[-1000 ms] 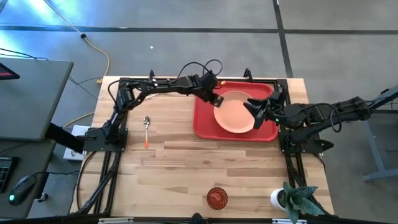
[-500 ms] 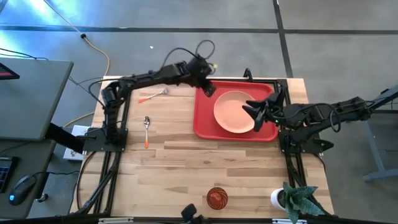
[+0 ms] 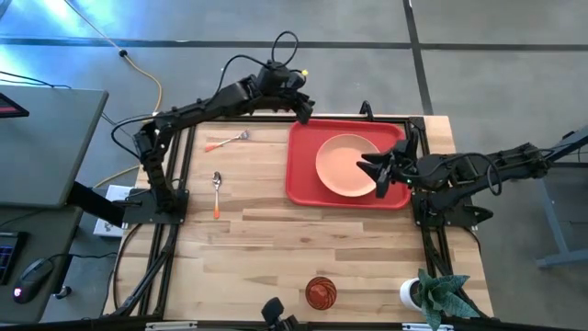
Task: Pick and place plate/cup/fork/spoon on tray
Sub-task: Put the glass on the red tray to the left of the pink plate
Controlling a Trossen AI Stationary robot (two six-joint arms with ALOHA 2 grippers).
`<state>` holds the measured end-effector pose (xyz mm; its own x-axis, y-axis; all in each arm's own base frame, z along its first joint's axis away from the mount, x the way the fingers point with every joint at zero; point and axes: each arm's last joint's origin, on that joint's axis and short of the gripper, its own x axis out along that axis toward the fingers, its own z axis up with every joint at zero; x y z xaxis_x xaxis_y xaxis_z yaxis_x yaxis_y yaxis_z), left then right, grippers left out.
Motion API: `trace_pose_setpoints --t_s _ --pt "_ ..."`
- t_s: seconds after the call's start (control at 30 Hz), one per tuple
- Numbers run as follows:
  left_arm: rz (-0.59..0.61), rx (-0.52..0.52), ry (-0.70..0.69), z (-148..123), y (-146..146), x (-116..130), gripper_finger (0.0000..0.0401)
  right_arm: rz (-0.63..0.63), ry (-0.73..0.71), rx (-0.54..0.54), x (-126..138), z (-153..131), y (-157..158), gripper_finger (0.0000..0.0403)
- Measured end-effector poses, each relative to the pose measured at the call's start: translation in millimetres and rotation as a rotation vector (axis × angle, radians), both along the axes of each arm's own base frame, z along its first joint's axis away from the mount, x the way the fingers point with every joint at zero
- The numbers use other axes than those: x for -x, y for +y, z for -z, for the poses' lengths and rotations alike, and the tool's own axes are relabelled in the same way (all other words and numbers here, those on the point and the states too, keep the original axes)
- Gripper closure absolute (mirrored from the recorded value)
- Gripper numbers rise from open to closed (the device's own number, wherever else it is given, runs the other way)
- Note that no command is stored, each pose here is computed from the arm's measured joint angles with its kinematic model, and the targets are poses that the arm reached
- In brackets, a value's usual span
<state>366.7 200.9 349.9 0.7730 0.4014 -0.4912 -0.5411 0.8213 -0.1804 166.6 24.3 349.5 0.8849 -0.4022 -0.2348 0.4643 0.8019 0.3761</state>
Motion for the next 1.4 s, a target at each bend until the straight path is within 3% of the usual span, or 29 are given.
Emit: trace_pose_setpoints --t_s 0.37,0.5,0.77,1.03,1.4 --pt "0.054 -0.033 -0.014 -28 -30 12 0.0268 0.064 0.006 0.014 -1 0 -11 0.0253" --pt "0.001 -0.068 0.026 -40 -43 25 0.0268 0.084 0.022 0.057 -2 0 -16 0.0253" --pt "-0.044 -0.113 0.106 -52 -64 42 0.0268 0.151 -0.05 0.031 -3 -6 -26 0.0253" --pt "0.008 -0.107 0.116 -48 -78 33 0.0268 0.149 -0.073 -0.025 -4 -6 -31 0.0253" --pt "0.009 -0.104 0.137 -36 -76 21 0.0268 0.11 -0.079 -0.051 -5 -6 -30 0.0253"
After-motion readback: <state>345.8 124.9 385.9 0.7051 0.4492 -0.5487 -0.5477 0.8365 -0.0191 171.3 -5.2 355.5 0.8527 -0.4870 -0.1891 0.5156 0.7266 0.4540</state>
